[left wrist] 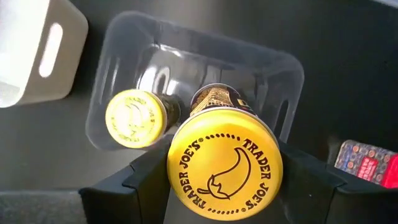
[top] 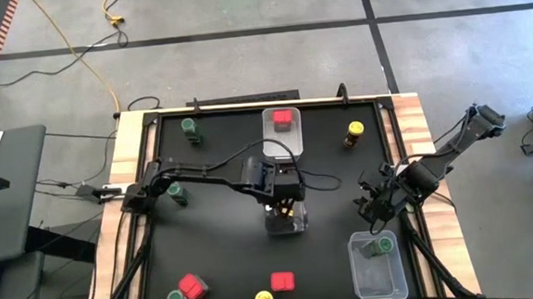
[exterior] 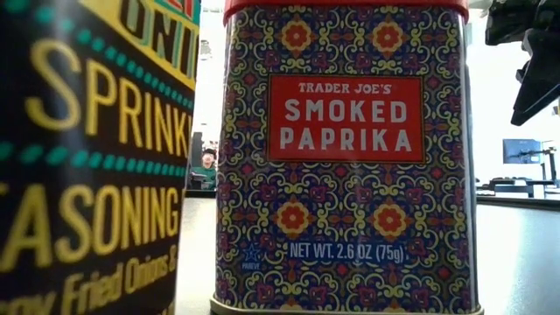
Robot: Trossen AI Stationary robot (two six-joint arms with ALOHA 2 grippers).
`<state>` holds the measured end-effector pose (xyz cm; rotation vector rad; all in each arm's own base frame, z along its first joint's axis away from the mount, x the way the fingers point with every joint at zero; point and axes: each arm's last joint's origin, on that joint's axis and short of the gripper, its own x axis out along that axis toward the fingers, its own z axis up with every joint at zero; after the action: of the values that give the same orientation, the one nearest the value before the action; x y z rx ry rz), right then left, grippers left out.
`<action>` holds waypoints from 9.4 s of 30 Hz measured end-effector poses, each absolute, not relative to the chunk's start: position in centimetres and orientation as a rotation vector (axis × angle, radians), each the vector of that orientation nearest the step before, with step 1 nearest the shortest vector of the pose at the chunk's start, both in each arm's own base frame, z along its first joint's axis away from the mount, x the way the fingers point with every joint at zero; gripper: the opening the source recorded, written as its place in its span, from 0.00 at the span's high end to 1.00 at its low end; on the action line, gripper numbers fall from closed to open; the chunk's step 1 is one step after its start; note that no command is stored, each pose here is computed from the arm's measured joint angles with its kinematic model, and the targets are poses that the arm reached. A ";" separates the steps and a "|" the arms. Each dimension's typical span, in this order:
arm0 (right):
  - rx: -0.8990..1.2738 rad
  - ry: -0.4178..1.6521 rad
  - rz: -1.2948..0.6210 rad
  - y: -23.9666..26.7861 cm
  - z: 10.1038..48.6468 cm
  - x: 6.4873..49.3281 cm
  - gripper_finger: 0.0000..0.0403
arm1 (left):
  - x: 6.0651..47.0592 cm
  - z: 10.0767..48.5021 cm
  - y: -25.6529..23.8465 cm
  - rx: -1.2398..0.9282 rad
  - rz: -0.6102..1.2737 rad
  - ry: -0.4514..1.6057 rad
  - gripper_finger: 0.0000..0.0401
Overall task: Sort spices by type
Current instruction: Put the top left yellow seasoning bottle into the black bin, then put the middle right green seasoning bottle into the transparent bin
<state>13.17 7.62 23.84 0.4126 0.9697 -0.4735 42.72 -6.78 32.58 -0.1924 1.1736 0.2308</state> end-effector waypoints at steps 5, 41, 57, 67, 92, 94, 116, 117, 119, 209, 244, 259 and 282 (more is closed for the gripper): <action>0.413 0.970 -0.473 7.6 23.8 13.2 0.28 | 42.7 30.8 -7.3 -0.187 0.239 1.226 0.41; 0.447 0.950 -0.471 7.8 23.9 13.4 0.28 | 43.3 26.1 -6.8 -0.177 0.229 1.285 0.41; 0.447 0.950 -0.471 7.8 23.9 13.4 0.28 | 43.6 25.5 -6.9 -0.188 0.212 1.266 0.41; 0.446 0.950 -0.470 7.8 23.9 13.4 0.28 | 43.8 25.5 -6.9 -0.184 0.199 1.249 0.41; 0.441 0.950 -0.466 7.8 23.9 13.4 0.28 | 43.7 25.6 -6.9 -0.183 0.202 1.258 0.33; 0.441 0.950 -0.466 7.8 23.9 13.4 0.28 | 43.7 25.6 -6.9 -0.183 0.202 1.258 0.32; 0.443 0.948 -0.464 7.8 23.9 13.4 0.28 | 43.5 25.5 -6.5 -0.182 0.215 1.283 0.31; 0.443 0.948 -0.464 7.8 23.9 13.4 0.28 | 43.5 25.5 -6.5 -0.182 0.215 1.283 0.31; 0.443 0.948 -0.464 7.8 23.9 13.4 0.28 | 43.5 25.5 -6.5 -0.184 0.216 1.283 0.31; 0.523 0.901 -0.490 7.4 24.1 14.2 0.28 | 38.5 36.7 -4.5 -0.056 0.174 1.164 0.31; 0.782 0.765 -0.787 3.2 24.2 15.9 0.28 | 19.4 30.9 5.2 -0.048 0.532 0.914 0.31; 0.805 0.741 -0.809 2.7 24.3 16.2 0.28 | 19.3 30.9 5.4 -0.060 0.622 0.898 0.05; 0.760 0.759 -0.788 2.7 24.3 16.2 0.28 | 13.1 32.5 2.7 -0.729 0.925 0.846 0.05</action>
<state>16.19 2.66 24.27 0.7595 0.7594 -0.7880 13.07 2.67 32.48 -0.7293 0.8464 0.9250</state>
